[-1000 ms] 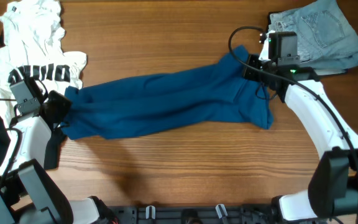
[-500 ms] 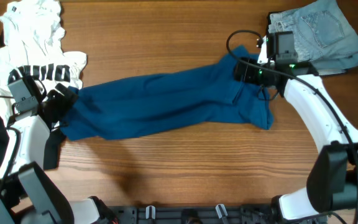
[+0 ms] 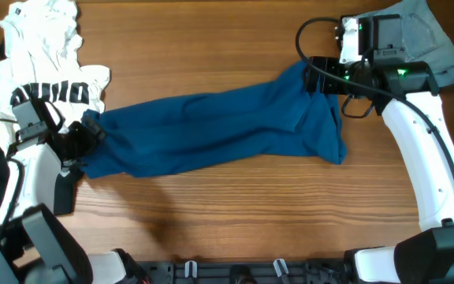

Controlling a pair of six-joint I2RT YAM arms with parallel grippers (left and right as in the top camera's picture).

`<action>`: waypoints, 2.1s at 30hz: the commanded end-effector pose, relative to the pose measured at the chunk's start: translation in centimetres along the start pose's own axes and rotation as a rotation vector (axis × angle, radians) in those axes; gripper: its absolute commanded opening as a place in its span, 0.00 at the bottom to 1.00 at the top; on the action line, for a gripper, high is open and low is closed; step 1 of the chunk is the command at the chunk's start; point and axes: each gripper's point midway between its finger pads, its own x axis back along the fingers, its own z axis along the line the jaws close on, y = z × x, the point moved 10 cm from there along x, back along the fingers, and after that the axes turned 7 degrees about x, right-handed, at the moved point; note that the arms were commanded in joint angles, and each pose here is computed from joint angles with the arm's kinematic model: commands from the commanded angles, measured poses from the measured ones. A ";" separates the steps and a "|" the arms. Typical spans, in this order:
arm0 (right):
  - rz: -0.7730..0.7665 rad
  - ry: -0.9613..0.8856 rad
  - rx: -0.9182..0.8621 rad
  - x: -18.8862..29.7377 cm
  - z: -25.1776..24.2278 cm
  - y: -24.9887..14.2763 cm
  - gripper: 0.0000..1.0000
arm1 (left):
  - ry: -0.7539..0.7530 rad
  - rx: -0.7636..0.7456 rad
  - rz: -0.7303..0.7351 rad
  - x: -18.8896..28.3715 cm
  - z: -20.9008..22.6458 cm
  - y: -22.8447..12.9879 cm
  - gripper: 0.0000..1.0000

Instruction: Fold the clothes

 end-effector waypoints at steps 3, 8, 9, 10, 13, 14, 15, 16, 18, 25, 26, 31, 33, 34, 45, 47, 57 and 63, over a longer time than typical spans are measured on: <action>0.012 0.012 0.011 -0.1 -0.1 0.0 1.00 | -0.013 -0.058 -0.004 -1.7 -0.2 0.8 1.00; 0.016 0.012 0.011 -0.1 -0.1 -0.1 1.00 | 0.003 -0.051 0.031 -3.2 0.2 0.6 1.00; 0.016 0.012 0.011 -0.1 -0.1 -0.1 1.00 | 0.008 -0.049 0.042 -3.5 0.3 0.5 1.00; 0.017 0.014 0.014 -0.2 0.0 -0.1 0.99 | 0.012 -0.047 0.052 -3.8 0.4 0.4 1.00; 0.016 0.014 0.016 -0.2 0.0 -0.1 1.00 | -0.001 -0.042 0.084 -4.4 0.4 0.1 1.00; 0.016 0.013 0.017 -0.2 0.0 -0.1 1.00 | -0.017 -0.041 0.095 -4.5 0.3 0.0 0.99; 0.016 0.014 0.016 -0.2 0.0 -0.1 0.99 | -0.035 -0.041 0.103 -4.5 0.2 0.0 0.99; 0.016 0.013 0.017 -0.2 0.0 -0.1 0.99 | -0.049 -0.043 0.109 -4.5 0.0 -0.1 0.98; 0.016 0.013 0.017 -0.2 0.0 -0.1 0.99 | -0.068 -0.050 0.113 -4.5 -0.3 -0.2 0.97; 0.016 0.010 0.018 -0.2 0.0 -0.1 1.00 | -0.169 -0.148 0.148 -4.7 -2.5 -1.2 0.86; 0.016 0.010 0.017 -0.2 0.0 -0.1 0.99 | -0.172 -0.159 0.151 -4.7 -2.8 -1.3 0.83; 0.016 0.011 0.017 -0.2 0.0 -0.1 0.99 | -0.181 -0.186 0.158 -4.8 -3.6 -1.8 0.59; 0.015 0.011 0.017 -0.2 0.0 -0.1 1.00 | -0.181 -0.182 0.156 -4.8 -3.6 -1.8 0.53; 0.015 0.011 0.017 -0.2 0.0 -0.1 1.00 | -0.181 -0.180 0.153 -4.8 -3.5 -1.7 0.53; 0.011 0.011 0.017 -0.2 0.0 0.0 1.00 | -0.205 -0.087 0.115 -4.5 -2.2 -0.2 0.45; 0.011 0.011 0.017 -0.2 0.0 0.0 0.99 | -0.215 -0.092 0.117 -4.5 -2.4 -0.2 0.35; 0.021 0.014 -0.013 -0.4 0.0 -0.1 0.84 | -0.209 -0.043 0.080 -0.3 -2.9 3.3 0.04; 0.089 0.087 -0.023 -2.4 0.4 -0.6 0.76 | -0.179 -0.097 0.030 4.4 -4.1 5.3 0.04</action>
